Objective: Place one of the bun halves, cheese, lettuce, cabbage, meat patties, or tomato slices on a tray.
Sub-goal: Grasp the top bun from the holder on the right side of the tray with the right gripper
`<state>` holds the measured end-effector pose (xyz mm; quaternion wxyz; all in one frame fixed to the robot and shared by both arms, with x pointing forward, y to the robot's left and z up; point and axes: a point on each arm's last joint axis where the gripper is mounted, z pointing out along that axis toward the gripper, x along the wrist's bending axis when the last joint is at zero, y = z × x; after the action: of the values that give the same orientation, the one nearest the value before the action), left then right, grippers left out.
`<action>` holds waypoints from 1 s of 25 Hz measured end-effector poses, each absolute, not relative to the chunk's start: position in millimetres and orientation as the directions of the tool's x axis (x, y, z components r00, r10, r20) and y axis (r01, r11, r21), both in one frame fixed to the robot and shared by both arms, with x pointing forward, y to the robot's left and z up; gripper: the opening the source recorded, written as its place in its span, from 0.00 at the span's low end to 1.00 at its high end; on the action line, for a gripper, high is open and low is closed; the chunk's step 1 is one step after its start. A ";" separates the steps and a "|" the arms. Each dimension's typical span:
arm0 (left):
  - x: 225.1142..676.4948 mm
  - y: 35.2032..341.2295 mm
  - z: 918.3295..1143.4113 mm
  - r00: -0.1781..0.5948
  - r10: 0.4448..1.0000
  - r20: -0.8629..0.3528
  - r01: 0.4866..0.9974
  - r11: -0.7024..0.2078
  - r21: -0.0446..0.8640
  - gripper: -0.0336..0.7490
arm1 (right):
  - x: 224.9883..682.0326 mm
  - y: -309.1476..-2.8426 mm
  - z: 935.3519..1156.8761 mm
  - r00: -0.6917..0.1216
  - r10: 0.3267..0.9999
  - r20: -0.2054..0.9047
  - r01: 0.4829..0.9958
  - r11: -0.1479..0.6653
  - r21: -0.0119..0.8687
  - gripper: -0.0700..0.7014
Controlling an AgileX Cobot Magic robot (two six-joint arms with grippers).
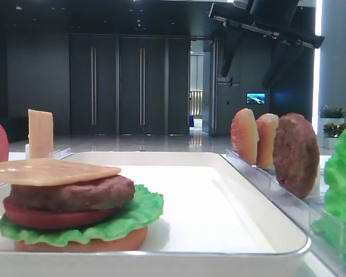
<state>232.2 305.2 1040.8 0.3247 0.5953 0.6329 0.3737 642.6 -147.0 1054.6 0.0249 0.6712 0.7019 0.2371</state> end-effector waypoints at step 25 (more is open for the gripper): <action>232.2 305.2 1040.8 -0.080 0.996 0.034 0.511 0.012 0.860 0.04 | 657.8 -145.0 1027.7 -0.119 0.952 0.282 0.929 0.006 0.369 0.72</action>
<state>232.2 305.2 1040.8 0.3247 0.5953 0.6329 0.3737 657.8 -145.0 1027.7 0.0238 0.6634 0.7090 0.2382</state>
